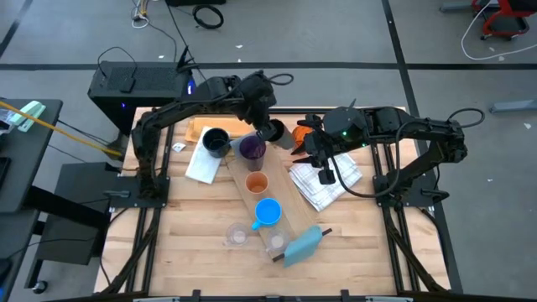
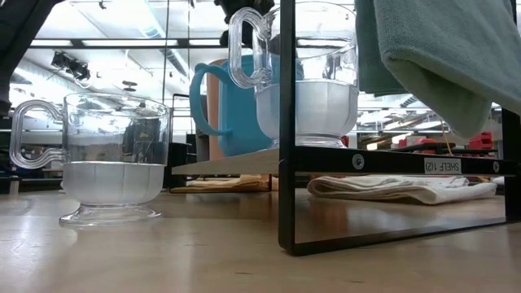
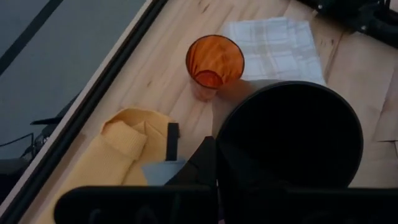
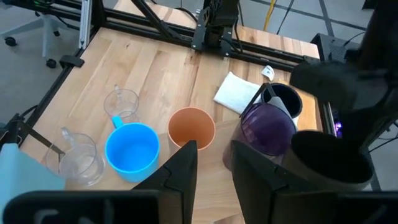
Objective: Stack small to large cups/mugs on shelf
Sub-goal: Put the black cup on the shelf
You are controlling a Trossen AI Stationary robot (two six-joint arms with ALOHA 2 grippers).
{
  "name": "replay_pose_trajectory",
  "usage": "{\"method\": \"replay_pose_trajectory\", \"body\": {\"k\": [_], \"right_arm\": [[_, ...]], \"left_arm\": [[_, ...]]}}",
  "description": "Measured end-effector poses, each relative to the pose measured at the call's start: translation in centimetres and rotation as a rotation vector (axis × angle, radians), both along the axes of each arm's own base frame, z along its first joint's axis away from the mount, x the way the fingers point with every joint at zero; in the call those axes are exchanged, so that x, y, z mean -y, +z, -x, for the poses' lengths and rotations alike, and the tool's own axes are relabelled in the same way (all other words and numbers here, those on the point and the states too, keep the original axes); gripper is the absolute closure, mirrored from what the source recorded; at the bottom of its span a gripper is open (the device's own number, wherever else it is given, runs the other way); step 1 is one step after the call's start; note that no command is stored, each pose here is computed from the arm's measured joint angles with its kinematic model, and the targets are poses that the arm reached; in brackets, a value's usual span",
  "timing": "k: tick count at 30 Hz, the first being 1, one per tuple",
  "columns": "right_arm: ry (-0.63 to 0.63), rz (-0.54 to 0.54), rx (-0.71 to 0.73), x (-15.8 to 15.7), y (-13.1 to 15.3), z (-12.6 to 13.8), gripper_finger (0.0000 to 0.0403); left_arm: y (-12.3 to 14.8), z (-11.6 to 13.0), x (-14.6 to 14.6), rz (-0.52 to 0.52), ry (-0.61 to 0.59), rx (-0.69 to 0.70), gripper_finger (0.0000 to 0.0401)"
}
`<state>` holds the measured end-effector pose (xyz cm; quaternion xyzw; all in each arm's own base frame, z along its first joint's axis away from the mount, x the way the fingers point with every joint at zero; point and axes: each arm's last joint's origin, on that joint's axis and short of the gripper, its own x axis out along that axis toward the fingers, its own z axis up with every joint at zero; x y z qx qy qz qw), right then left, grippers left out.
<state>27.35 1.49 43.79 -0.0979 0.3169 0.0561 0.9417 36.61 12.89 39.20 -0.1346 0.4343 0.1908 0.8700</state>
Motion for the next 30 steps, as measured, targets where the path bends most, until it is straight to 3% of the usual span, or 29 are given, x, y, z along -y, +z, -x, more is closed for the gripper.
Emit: {"method": "replay_pose_trajectory", "body": {"k": [16, 30], "right_arm": [[-0.007, -0.009, -0.001, 0.0, 0.0, 0.0, 0.0300], [-0.005, -0.007, -0.001, 0.0, 0.0, 0.0, 0.0300]], "left_arm": [[-3.5, -1.4, 0.1, 0.016, -0.069, -0.183, 0.0398], [-3.7, -1.4, -0.2, 0.013, -0.070, -0.193, 0.0398]]}}
